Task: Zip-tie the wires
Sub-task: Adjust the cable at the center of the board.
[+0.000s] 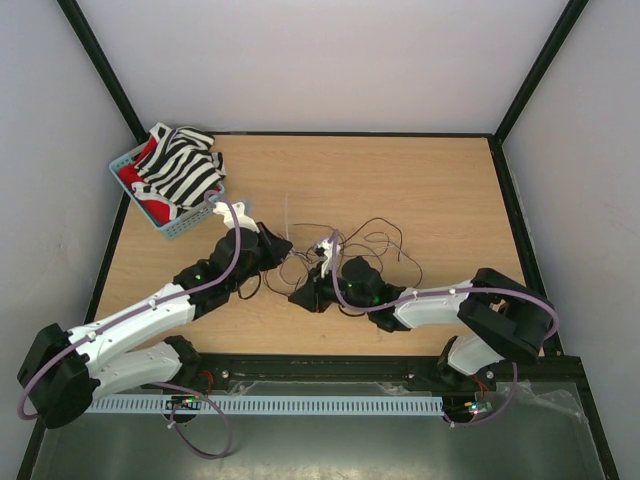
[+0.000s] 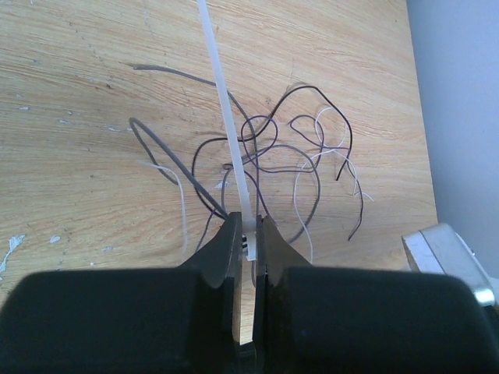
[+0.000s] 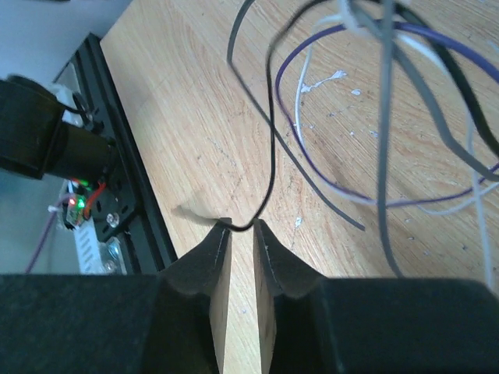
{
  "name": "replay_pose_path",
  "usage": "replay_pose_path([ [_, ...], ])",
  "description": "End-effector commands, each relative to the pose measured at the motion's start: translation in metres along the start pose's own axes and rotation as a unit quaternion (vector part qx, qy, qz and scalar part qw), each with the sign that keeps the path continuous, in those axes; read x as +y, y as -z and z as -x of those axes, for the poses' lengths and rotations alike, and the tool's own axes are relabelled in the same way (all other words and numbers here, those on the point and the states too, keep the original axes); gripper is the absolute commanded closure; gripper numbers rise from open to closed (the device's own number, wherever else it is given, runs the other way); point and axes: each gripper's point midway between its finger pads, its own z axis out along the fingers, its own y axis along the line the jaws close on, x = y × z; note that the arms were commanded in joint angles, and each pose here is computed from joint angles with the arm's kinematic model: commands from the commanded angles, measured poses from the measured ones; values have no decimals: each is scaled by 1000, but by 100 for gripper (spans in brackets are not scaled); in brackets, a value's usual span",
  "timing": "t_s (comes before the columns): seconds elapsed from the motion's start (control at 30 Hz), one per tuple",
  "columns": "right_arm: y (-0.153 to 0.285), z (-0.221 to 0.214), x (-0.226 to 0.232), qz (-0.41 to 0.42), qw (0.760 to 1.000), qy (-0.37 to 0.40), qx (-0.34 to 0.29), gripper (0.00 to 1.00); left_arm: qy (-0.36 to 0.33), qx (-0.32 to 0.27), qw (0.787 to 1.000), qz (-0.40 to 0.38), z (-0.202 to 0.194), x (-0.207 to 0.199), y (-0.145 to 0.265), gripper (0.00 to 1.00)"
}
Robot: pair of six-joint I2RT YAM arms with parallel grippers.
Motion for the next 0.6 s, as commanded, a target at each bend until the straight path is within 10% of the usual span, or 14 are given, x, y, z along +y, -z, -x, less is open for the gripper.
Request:
replay_pose_path([
  [0.0, 4, 7, 22, 45, 998, 38, -3, 65, 5, -19, 1000, -22, 17, -17, 2, 100],
  [0.17, 29, 10, 34, 72, 991, 113, -3, 31, -3, -13, 999, -40, 23, -20, 6, 100],
  [0.57, 86, 47, -8, -49, 980, 189, -41, 27, -75, -10, 995, -72, 33, -20, 16, 100],
])
